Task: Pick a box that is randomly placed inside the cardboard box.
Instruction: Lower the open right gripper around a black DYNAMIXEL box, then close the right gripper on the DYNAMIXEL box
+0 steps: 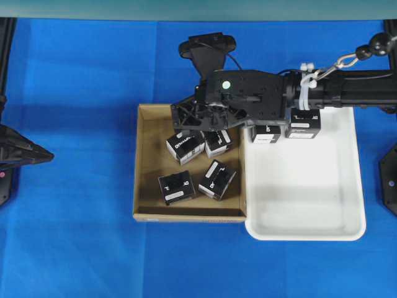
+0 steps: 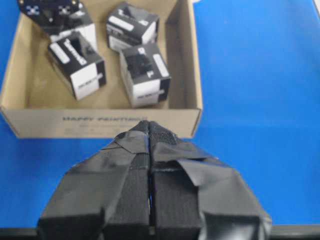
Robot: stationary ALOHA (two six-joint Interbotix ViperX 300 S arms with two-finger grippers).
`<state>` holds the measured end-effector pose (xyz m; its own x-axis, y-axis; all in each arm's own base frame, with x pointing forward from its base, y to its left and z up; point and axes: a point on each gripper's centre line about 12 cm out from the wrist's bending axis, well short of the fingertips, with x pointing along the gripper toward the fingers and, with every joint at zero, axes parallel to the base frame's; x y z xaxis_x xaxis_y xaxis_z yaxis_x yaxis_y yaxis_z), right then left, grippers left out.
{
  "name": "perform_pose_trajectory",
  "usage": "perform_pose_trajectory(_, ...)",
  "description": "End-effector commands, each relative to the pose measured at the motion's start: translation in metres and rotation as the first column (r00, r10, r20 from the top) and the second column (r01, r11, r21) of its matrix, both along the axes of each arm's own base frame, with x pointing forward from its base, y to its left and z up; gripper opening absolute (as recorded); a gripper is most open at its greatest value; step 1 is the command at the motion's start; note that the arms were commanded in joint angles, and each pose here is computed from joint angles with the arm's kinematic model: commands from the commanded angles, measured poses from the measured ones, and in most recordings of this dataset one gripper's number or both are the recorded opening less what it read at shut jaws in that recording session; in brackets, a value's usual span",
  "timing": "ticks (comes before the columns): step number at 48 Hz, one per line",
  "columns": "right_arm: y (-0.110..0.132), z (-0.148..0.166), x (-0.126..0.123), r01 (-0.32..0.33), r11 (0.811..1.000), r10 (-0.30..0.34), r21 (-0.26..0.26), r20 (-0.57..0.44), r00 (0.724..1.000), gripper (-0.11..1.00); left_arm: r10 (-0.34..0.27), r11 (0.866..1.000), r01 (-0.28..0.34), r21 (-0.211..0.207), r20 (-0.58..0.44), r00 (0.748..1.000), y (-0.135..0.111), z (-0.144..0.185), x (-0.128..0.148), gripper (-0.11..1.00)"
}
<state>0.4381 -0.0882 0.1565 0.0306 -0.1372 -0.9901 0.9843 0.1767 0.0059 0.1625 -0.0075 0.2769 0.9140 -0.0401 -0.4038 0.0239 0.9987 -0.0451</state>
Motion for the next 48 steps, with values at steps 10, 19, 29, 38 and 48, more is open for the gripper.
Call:
perform_pose_trajectory(10, 0.005, -0.008, -0.005, -0.015, 1.0, 0.015, 0.001, -0.008, 1.0, 0.95, 0.005, 1.0, -0.005, 0.003, 0.011, 1.0, 0.001, 0.005, 0.002, -0.07)
perform_pose_trajectory(19, 0.008, -0.009, -0.001, -0.017, 1.0, 0.017, 0.0, 0.017, 1.0, 0.95, 0.003, 1.0, -0.003, 0.003, 0.011, 1.0, 0.001, 0.005, 0.002, -0.07)
perform_pose_trajectory(29, 0.01, -0.008, 0.001, -0.008, 1.0, 0.008, 0.0, 0.029, 1.0, 0.95, 0.005, 1.0, -0.005, 0.002, 0.019, 1.0, 0.001, 0.006, 0.001, -0.07)
perform_pose_trajectory(38, 0.01, -0.008, 0.006, -0.01, 1.0, 0.01, -0.003, 0.07, 0.998, 0.95, 0.005, 1.0, -0.005, 0.002, 0.017, 1.0, 0.001, 0.006, 0.001, -0.07)
perform_pose_trajectory(48, 0.011, -0.008, 0.005, -0.015, 1.0, 0.015, -0.001, 0.076, 0.997, 0.95, 0.003, 1.0, -0.003, 0.002, 0.017, 1.0, 0.001, 0.006, 0.001, -0.07)
